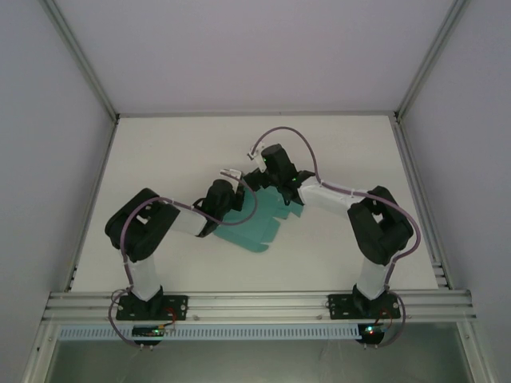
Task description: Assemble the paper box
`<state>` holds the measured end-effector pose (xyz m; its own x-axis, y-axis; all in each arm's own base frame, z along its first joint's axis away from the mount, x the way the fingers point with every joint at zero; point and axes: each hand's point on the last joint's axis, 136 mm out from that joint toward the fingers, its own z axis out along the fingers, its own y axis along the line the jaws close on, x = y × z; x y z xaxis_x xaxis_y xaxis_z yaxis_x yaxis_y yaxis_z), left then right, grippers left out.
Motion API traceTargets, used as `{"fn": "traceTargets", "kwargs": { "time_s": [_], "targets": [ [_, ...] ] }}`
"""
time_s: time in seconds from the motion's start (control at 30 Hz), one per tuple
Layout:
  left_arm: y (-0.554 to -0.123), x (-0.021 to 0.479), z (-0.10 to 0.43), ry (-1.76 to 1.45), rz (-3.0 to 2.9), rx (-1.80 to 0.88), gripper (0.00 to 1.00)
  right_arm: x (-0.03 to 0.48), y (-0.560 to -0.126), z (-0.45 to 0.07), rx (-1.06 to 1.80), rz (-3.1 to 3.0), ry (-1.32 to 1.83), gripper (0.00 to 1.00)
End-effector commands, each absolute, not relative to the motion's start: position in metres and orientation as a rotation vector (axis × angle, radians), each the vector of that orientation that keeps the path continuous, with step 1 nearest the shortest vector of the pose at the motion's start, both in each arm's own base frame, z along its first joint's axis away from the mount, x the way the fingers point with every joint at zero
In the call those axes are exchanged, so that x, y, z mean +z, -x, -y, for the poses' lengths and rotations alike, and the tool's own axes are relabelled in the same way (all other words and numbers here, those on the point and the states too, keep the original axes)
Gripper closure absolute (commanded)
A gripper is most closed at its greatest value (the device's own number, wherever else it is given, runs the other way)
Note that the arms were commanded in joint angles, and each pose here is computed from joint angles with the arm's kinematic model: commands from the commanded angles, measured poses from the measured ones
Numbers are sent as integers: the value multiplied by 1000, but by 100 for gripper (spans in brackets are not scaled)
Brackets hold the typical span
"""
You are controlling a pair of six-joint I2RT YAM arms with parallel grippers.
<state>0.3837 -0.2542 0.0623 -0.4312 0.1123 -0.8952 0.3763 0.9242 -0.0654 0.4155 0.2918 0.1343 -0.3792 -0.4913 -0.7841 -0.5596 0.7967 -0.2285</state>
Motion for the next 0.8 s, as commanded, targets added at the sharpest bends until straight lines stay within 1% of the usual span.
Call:
{"fn": "traceTargets", "kwargs": {
  "time_s": [0.0,0.13,0.2,0.27,0.33,0.43,0.6,0.77],
  "targets": [
    [-389,74,247,-284,-1986,-300,100,77,-379,-263,-55,-2226,879,1],
    [-387,80,231,-169,-2005,-264,100,135,-378,-240,-55,-2149,636,1],
    [-384,86,226,-121,-2002,-278,100,160,-367,-222,-50,-2132,513,1],
    [-381,93,223,-81,-2000,-287,100,171,-352,-203,-32,-2146,431,1],
    [-380,97,221,-53,-2012,-286,100,173,-337,-189,-5,-2166,377,1],
    [-377,103,225,-62,-2017,-295,100,168,-326,-177,29,-2178,310,1],
    [-369,107,234,-91,-2020,-323,100,161,-337,-176,66,-2153,243,1],
    [-366,109,237,-85,-2026,-358,100,148,-358,-197,84,-2131,304,1]
  ]
}}
